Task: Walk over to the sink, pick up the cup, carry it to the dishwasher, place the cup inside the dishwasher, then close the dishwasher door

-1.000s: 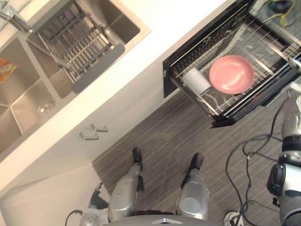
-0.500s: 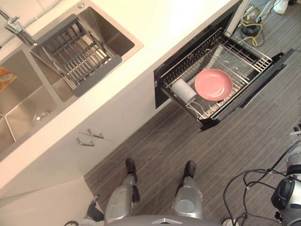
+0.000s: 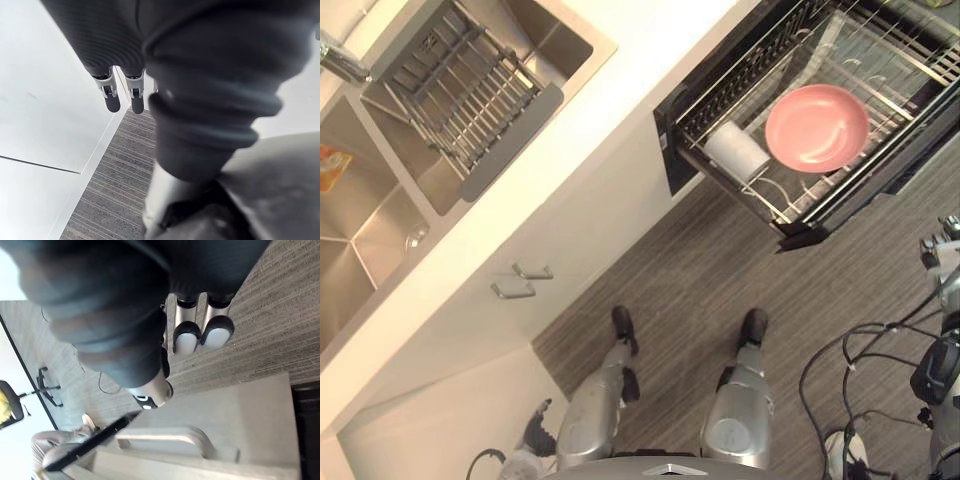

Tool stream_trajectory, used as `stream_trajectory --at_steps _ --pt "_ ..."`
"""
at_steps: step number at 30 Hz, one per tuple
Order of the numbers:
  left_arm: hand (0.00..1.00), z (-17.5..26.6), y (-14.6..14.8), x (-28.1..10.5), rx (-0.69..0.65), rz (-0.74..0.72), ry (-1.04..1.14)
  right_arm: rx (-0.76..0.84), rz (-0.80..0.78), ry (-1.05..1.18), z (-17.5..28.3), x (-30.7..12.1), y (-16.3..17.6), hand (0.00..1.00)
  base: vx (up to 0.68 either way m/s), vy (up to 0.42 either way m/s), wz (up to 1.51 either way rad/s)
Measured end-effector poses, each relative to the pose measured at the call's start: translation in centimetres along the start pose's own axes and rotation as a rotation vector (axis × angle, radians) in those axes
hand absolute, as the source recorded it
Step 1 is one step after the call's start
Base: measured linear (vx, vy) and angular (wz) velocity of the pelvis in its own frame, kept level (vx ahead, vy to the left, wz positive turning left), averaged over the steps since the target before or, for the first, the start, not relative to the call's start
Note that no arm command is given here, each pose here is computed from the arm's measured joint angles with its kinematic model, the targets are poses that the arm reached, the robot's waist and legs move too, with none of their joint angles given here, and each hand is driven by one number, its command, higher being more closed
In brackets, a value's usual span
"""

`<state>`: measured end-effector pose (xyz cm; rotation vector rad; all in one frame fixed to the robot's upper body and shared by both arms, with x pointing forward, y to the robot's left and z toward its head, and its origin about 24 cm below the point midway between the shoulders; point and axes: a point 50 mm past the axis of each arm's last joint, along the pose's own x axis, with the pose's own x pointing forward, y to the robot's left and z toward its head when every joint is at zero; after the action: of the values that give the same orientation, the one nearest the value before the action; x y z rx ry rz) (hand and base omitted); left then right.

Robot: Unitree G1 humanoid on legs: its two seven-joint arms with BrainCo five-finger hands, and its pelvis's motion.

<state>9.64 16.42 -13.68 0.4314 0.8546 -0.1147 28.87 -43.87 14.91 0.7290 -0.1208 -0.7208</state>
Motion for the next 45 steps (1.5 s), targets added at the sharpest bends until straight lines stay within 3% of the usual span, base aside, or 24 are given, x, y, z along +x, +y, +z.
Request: stream_trajectory --at_steps 13,18,26,38,45 --pt "0.0 0.7 -0.2 0.0 -0.015 -0.013 -0.025 -0.338 0.167 0.036 -0.8 -0.1 4.2 1.0 -0.01 0.014 0.05" --pt "0.0 0.6 -0.2 0.0 -0.034 -0.009 -0.027 -0.55 0.198 0.062 -1.2 -0.2 5.5 1.0 -0.02 -0.008 0.1" --pt "0.0 0.5 -0.4 0.0 -0.07 0.013 -0.037 -0.83 0.316 0.119 -2.9 -0.3 10.3 1.0 0.01 0.01 0.27" --pt "0.0 0.6 -1.0 -0.1 -0.096 -0.001 -0.056 -0.972 0.308 -0.115 1.5 -1.1 17.2 1.0 0.04 0.0 0.27" --pt "0.0 0.5 -1.3 -0.2 -0.112 -0.016 -0.06 -1.111 0.286 -0.173 2.3 -0.9 17.1 1.0 0.01 -0.012 0.08"
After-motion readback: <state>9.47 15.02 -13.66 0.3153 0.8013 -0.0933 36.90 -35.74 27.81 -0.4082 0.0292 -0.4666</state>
